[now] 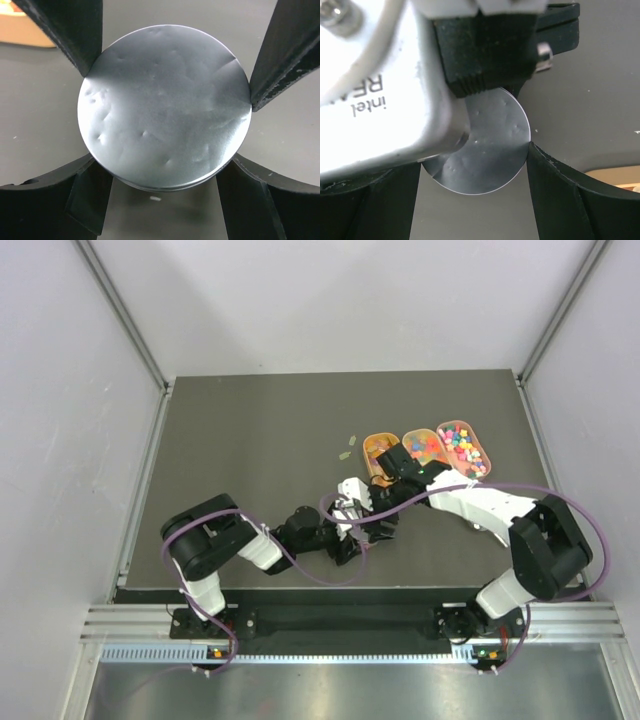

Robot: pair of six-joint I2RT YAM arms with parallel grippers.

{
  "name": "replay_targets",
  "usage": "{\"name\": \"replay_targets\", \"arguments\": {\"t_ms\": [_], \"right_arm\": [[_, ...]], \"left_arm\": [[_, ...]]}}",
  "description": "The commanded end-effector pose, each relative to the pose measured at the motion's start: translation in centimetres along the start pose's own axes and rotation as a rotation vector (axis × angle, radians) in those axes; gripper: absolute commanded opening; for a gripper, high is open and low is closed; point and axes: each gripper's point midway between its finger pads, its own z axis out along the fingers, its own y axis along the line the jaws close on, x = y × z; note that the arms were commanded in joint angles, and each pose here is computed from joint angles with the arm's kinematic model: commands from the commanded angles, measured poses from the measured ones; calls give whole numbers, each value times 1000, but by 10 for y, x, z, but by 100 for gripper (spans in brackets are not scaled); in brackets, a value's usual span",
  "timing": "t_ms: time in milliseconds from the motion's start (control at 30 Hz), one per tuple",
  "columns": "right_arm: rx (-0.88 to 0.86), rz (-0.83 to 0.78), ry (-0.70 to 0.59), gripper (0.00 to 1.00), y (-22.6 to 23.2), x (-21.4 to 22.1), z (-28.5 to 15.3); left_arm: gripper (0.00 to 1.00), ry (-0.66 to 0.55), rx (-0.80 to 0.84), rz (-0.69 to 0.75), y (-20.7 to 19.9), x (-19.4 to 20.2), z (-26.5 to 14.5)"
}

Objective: Pack the candies
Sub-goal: Screw the bottle lid onto the packing bottle.

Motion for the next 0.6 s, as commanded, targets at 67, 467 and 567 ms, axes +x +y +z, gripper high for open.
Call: {"name": "replay_targets", "arguments": {"t_ms": [67,467,567], "right_arm": [[-146,190,65,50,49,22,45],[-118,124,72,100,40,17,37],[-80,82,66,100,30,14,27]], "left_arm": [[81,150,-214,0,39,38,-7],[97,144,-44,44,12,15,-15],[99,131,-45,53,14,15,-8]]}}
